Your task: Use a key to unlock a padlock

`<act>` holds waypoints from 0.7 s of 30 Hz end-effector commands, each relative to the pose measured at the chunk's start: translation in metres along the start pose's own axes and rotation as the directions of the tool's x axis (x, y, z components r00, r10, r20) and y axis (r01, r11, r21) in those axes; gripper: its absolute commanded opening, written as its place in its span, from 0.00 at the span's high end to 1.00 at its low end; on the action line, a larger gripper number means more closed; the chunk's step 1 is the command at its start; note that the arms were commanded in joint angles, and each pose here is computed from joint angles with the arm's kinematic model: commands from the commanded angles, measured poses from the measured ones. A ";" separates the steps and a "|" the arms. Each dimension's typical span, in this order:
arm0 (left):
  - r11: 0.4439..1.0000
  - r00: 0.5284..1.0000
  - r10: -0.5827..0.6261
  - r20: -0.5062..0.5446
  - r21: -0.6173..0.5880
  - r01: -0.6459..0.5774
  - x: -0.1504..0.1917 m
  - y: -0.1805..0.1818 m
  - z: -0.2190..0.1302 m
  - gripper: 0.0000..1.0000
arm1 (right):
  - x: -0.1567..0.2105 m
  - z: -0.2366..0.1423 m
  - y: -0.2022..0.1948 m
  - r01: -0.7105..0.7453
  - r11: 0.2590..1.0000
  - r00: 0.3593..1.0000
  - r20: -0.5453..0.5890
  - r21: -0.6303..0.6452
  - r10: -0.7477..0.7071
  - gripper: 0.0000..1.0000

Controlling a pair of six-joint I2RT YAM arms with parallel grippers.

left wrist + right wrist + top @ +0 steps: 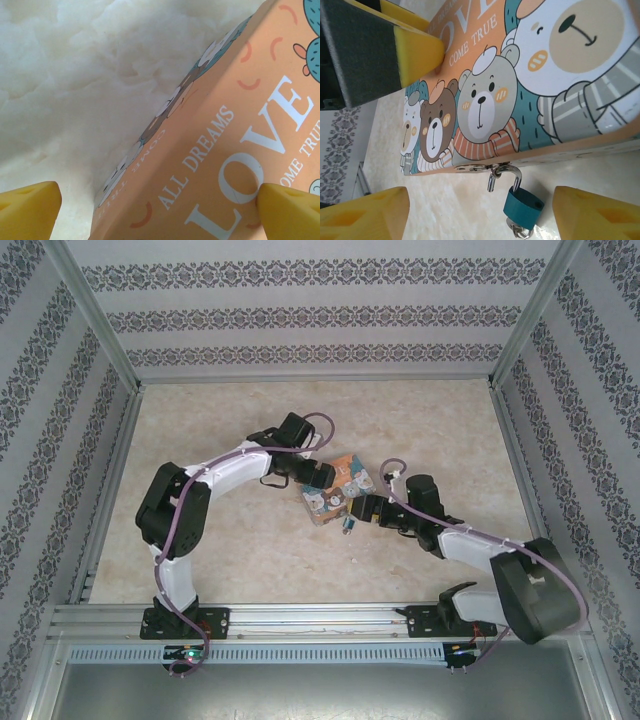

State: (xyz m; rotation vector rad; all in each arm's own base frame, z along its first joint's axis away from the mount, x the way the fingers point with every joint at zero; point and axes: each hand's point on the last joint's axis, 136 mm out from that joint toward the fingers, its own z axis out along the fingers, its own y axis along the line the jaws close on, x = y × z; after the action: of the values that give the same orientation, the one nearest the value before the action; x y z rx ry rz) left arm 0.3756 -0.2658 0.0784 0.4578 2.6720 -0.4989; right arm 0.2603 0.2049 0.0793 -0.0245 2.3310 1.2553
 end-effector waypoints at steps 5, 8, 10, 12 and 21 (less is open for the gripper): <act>0.997 0.996 -0.051 -0.078 -0.069 0.046 0.033 0.020 0.001 0.01 | -0.002 0.009 0.011 0.108 0.992 0.994 -0.009 -0.069 -0.109 0.27; 0.996 0.995 -0.052 -0.079 -0.074 0.046 0.033 0.021 0.000 0.01 | 0.004 0.013 0.008 0.123 0.991 0.992 -0.025 -0.059 -0.125 0.27; 0.996 0.995 -0.055 -0.080 -0.075 0.049 0.034 0.022 0.000 0.01 | 0.008 0.016 0.008 0.133 0.989 0.990 -0.039 -0.058 -0.136 0.27; 0.996 0.995 -0.055 -0.083 -0.074 0.049 0.035 0.022 0.001 0.01 | 0.012 0.021 0.009 0.144 0.988 0.987 -0.057 -0.062 -0.148 0.27; 0.995 0.994 -0.072 -0.083 -0.075 0.066 0.038 0.023 0.000 0.01 | 0.019 0.035 0.010 0.173 0.982 0.980 -0.088 -0.073 -0.179 0.27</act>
State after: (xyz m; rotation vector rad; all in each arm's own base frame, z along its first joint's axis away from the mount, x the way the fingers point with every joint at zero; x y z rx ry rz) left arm 0.3684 -0.2606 0.0780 0.4054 2.6781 -0.5094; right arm 0.2473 0.2330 0.0530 -0.2371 2.3752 1.2655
